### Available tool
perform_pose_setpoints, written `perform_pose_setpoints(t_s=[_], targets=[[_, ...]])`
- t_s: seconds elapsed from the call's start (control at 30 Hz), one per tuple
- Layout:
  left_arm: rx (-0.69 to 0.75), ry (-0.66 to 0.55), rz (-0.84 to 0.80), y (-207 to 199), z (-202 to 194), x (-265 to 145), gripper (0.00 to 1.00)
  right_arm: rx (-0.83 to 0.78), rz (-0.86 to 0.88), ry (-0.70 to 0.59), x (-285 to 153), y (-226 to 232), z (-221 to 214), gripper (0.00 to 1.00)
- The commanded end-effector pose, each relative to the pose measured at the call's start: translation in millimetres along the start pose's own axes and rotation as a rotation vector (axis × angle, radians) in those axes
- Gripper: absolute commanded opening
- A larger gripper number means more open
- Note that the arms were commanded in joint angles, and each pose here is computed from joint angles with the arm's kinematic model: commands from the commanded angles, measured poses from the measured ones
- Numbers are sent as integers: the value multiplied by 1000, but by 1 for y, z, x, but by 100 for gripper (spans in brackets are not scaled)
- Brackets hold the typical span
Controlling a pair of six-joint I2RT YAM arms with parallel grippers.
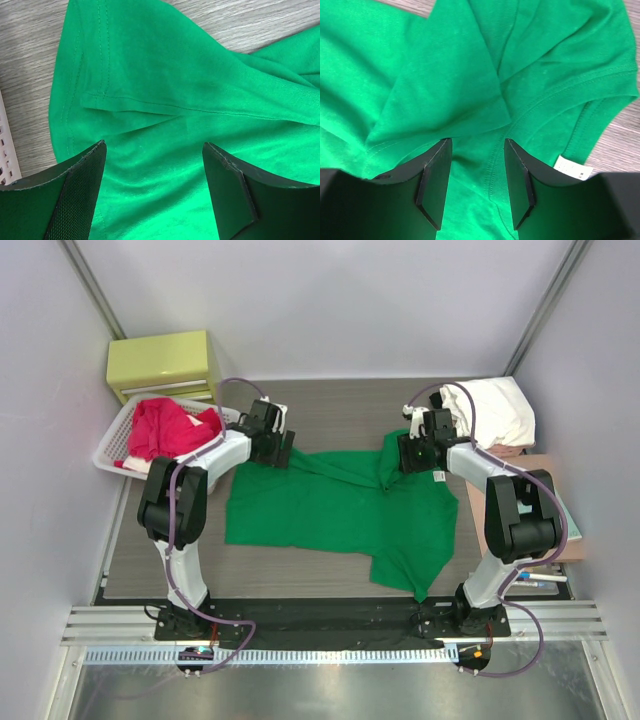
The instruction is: Fold and stack the t-shirts
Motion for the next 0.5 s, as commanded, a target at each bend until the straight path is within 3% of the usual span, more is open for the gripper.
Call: perform_pose_setpoints(t_s=[0.0, 0.47], targets=[[20, -59, -22, -4, 11, -10, 79, -30, -55, -54, -2, -9, 16, 52], [31, -61, -20, -3, 10, -13, 79, -15, -75, -32, 45, -19, 17, 52]])
Point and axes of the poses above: each gripper's point midway between its finger pads, its own x axis out along the fingers, its own y axis along the line the jaws close on, z = x × y, the point moved 8 cm from there along -x, back along the fingers, and after that the axes turned 6 degrees about -x, right-handed, at the moved point
